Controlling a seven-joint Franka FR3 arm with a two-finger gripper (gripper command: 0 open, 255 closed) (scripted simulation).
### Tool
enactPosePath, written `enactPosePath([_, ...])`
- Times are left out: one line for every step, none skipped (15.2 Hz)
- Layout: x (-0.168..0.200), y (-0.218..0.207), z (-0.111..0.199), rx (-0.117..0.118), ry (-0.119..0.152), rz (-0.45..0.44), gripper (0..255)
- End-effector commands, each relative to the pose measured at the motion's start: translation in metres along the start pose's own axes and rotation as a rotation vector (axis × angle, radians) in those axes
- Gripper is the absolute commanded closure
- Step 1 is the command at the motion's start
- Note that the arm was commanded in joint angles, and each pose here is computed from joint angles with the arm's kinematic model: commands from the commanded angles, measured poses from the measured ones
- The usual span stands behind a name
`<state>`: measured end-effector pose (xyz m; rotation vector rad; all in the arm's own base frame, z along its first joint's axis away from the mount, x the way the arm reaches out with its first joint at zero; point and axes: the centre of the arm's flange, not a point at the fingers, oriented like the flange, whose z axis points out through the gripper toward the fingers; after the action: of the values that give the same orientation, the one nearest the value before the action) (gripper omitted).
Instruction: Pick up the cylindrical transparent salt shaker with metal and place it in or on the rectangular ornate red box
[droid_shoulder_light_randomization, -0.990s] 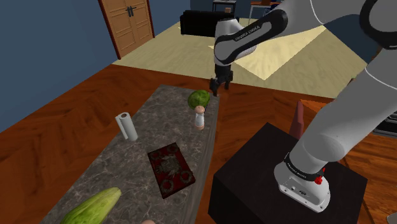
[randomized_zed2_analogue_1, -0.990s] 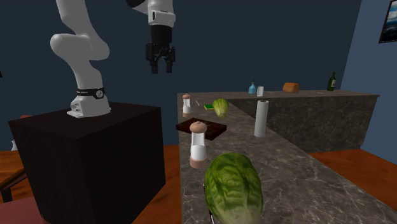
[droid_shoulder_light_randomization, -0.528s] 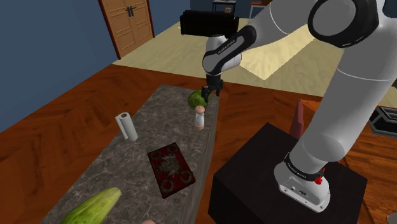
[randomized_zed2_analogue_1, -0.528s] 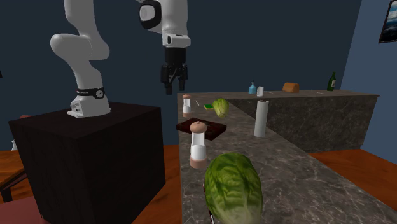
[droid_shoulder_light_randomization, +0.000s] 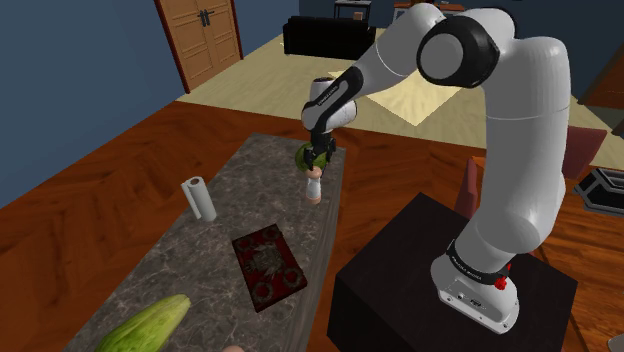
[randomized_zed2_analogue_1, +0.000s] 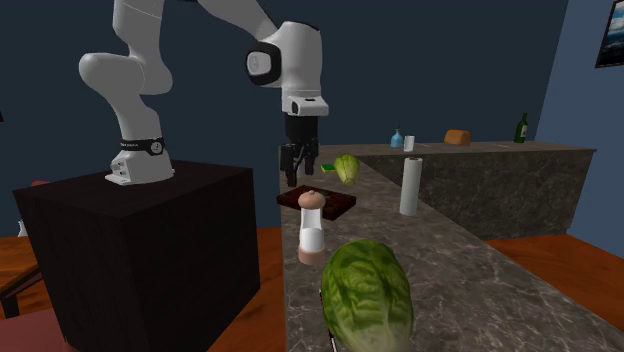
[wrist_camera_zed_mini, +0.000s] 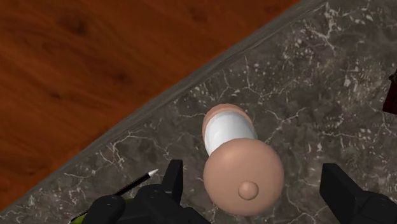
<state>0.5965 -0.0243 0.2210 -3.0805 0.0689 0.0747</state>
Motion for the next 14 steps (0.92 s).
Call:
enactPosePath([0.01, -0.001, 0.014, 0.005, 0.001, 0.003, 0])
enactPosePath([0.01, -0.001, 0.02, 0.005, 0.001, 0.003, 0])
enactPosePath([0.01, -0.001, 0.025, 0.005, 0.001, 0.003, 0])
enactPosePath([0.01, -0.001, 0.03, 0.005, 0.001, 0.003, 0])
enactPosePath([0.01, -0.001, 0.036, 0.005, 0.001, 0.003, 0])
enactPosePath([0.01, -0.001, 0.041, 0.005, 0.001, 0.003, 0])
enactPosePath([0.01, -0.001, 0.046, 0.005, 0.001, 0.003, 0])
enactPosePath([0.01, -0.001, 0.054, 0.005, 0.001, 0.003, 0])
enactPosePath([0.01, -0.001, 0.054, 0.005, 0.001, 0.003, 0])
enactPosePath([0.01, -0.001, 0.054, 0.005, 0.001, 0.003, 0])
enactPosePath([0.01, -0.001, 0.054, 0.005, 0.001, 0.003, 0])
enactPosePath([0.01, -0.001, 0.054, 0.005, 0.001, 0.003, 0])
enactPosePath([0.01, -0.001, 0.054, 0.005, 0.001, 0.003, 0])
enactPosePath([0.01, -0.001, 0.054, 0.005, 0.001, 0.003, 0])
